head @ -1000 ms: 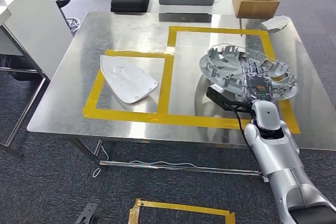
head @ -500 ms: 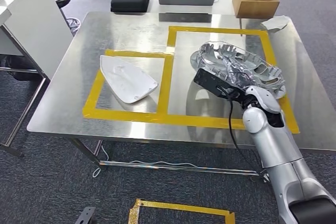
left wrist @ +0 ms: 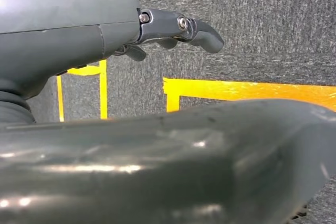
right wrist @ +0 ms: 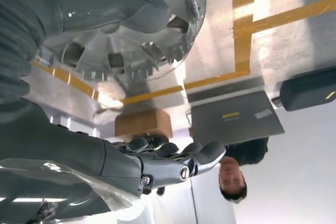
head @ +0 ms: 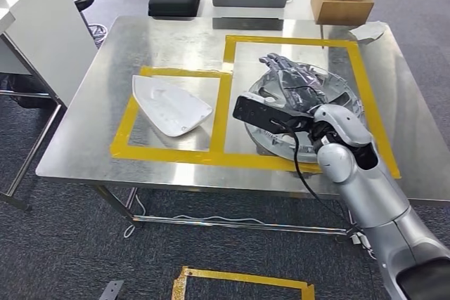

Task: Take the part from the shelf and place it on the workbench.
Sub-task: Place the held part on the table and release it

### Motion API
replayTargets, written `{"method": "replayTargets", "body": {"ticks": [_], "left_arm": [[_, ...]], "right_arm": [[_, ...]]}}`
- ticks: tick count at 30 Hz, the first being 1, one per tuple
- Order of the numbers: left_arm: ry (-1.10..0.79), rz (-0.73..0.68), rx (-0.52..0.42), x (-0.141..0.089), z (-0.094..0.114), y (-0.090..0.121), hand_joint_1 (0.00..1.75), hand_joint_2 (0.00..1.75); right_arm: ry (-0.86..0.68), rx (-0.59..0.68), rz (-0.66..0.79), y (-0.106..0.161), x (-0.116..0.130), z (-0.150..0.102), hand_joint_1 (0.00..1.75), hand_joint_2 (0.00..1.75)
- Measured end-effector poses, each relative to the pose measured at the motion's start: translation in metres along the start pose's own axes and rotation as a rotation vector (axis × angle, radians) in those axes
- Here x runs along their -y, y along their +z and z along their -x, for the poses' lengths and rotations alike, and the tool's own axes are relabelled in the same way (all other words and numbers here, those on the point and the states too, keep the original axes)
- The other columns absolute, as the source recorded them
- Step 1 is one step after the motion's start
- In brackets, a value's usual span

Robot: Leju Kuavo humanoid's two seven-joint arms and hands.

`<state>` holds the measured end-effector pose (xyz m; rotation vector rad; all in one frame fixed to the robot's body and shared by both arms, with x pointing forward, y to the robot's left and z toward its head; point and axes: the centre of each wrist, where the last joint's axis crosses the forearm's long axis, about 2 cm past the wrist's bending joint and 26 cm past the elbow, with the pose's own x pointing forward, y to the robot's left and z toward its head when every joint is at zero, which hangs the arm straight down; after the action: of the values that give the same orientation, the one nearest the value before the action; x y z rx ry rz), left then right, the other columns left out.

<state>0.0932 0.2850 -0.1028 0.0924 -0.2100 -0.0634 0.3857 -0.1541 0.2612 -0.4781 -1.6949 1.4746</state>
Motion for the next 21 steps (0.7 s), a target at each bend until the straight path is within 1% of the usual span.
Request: {"method": "replayTargets", "body": {"ticks": [6, 10, 21], "left_arm": [[0.011, -0.001, 0.001, -0.001, 0.005, 0.000, 0.00, 0.00], [0.020, -0.001, 0.000, -0.001, 0.006, 0.000, 0.00, 0.00], [0.013, -0.020, 0.001, -0.002, 0.007, 0.000, 0.00, 0.00]], "right_arm": [[0.206, -0.006, 0.106, 0.003, -0.001, -0.014, 0.00, 1.75], [0.240, 0.012, 0.115, 0.004, -0.003, -0.021, 0.00, 1.75], [0.325, 0.038, 0.125, 0.008, -0.011, -0.028, 0.00, 1.75]]}}
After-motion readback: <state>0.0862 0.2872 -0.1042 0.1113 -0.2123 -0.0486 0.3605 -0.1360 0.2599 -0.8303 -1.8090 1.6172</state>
